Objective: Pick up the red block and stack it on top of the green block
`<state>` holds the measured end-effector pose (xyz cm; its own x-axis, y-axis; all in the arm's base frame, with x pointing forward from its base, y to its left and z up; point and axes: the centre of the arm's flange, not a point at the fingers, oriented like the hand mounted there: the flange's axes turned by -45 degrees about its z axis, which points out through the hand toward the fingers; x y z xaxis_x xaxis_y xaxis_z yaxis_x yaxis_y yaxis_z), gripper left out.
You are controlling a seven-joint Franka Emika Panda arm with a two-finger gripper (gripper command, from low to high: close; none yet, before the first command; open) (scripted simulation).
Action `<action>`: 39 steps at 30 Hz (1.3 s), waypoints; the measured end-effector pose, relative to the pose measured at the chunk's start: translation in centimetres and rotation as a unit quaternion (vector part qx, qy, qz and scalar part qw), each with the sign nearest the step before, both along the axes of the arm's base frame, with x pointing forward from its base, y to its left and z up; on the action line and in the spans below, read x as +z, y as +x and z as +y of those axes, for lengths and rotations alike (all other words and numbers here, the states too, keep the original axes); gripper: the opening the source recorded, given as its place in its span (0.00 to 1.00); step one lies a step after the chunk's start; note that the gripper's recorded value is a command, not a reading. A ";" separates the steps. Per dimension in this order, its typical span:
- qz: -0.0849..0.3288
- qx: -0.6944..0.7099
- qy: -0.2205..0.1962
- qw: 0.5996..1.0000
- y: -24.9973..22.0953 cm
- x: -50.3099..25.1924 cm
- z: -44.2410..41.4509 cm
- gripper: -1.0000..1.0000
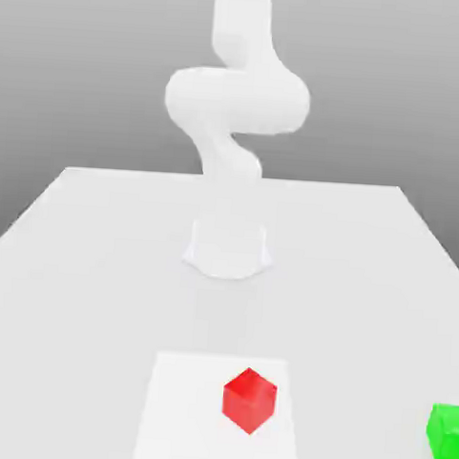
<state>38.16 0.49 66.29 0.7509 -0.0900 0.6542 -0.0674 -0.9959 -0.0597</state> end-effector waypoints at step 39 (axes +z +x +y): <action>0.332 -0.298 0.111 0.888 3.1 -46.8 3.5 0.00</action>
<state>41.25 4.02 19.47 0.7402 -0.6723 0.0014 -0.6723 -0.7402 -0.0010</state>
